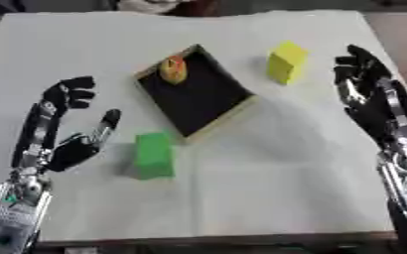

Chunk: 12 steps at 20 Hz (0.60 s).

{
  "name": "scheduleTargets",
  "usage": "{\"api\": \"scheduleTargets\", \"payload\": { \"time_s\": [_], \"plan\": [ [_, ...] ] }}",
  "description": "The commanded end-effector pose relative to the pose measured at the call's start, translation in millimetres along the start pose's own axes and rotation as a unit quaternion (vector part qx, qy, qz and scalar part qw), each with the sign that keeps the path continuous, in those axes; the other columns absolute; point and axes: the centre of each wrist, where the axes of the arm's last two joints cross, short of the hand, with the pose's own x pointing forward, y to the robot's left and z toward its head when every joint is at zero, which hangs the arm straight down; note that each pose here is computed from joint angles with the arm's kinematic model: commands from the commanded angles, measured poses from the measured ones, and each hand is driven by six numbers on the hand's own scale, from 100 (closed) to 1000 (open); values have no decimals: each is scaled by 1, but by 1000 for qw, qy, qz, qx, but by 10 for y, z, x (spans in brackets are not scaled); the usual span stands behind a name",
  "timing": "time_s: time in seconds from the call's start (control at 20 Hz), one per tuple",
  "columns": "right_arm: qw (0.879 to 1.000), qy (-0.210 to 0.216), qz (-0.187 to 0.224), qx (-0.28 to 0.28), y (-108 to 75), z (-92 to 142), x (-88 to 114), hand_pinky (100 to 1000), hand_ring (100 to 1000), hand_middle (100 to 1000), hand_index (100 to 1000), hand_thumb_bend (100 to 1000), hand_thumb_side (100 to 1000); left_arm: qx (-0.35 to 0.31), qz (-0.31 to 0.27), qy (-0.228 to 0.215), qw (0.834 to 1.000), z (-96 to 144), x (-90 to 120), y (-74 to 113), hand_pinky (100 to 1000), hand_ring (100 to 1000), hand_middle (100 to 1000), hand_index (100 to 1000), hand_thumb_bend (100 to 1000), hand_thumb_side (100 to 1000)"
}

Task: Pick up objects on the table and place them in the box.

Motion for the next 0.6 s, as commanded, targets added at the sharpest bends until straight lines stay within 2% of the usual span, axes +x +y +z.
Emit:
{"api": "scheduleTargets", "payload": {
  "time_s": [0.05, 0.4, 0.6],
  "plan": [
    [1000, -14, 8, -1, -49, -37, 63, 804, 830, 793, 939, 100, 602, 1, -8, -15, 1000, -37, 59, 65, 723, 742, 737, 842, 466, 443],
    [1000, -15, 9, 2, -48, -40, 64, 805, 830, 793, 940, 100, 604, -25, -41, -29, 998, -65, 100, 194, 728, 745, 742, 847, 481, 449],
    [1000, -15, 10, 4, -48, -42, 65, 805, 830, 793, 940, 100, 604, -65, -76, -44, 994, -105, 162, 306, 734, 749, 748, 853, 497, 462]
  ]
}}
